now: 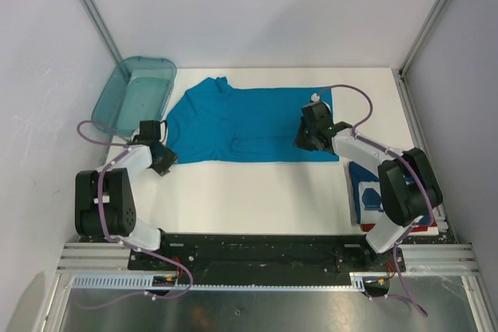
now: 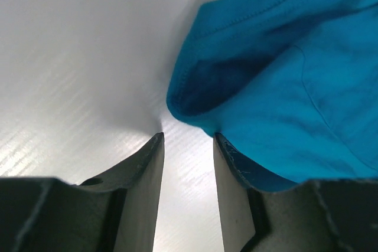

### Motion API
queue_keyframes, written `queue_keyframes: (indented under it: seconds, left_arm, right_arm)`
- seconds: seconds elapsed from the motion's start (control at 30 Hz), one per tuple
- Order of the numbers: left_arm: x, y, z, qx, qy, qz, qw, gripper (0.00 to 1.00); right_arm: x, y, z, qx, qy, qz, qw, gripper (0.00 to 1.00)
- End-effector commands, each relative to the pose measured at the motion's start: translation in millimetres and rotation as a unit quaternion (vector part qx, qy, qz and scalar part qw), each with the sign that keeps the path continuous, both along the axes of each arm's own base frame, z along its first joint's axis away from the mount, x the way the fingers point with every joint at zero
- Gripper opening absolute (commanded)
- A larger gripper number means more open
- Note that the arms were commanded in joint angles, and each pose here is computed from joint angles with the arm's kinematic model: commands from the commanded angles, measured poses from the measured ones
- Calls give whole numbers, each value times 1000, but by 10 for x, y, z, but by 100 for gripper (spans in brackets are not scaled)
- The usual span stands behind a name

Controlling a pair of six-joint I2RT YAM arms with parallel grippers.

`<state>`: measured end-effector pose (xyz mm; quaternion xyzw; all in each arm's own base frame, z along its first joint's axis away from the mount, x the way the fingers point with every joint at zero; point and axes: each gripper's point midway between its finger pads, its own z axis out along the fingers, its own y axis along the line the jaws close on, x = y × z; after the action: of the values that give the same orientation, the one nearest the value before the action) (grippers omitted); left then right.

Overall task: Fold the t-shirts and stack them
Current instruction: Fold the flattened tshirt in 1/3 of the way

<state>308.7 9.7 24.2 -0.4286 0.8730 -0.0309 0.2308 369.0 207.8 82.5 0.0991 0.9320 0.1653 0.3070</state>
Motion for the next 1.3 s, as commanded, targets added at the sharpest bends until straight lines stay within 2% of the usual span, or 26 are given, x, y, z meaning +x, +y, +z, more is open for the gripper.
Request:
queue_keyframes:
  seconds: [0.0, 0.37, 0.6, 0.77, 0.87, 0.93, 1.1, 1.27]
  left_arm:
    - [229, 211, 74, 19, -31, 36, 999, 44]
    - [386, 283, 50, 28, -39, 23, 999, 44]
    - [387, 346, -2, 43, -29, 21, 998, 35]
    - [388, 358, -16, 47, -26, 19, 998, 27]
    - [383, 350, 18, 46, -32, 18, 998, 24]
    - [381, 324, 62, 41, -39, 13, 998, 25]
    - [324, 242, 210, 26, -63, 2, 998, 35]
    - [286, 190, 283, 18, -76, -10, 997, 39]
  right_arm:
    - [-98, -157, 108, 11, -9, -16, 1000, 18]
    - [-327, -568, -12, 1, 0, -47, 999, 18]
    - [-433, -768, -152, -15, 18, -63, 998, 20]
    - [-434, -981, -139, -41, 13, -87, 995, 34]
    - [-424, -1113, -156, -53, 16, -104, 993, 38]
    - [-417, -1199, -174, -57, 19, -116, 991, 40]
    - [-404, -1391, -271, -71, 34, -140, 987, 42]
    - [-337, -1475, -387, -69, 42, -152, 985, 42]
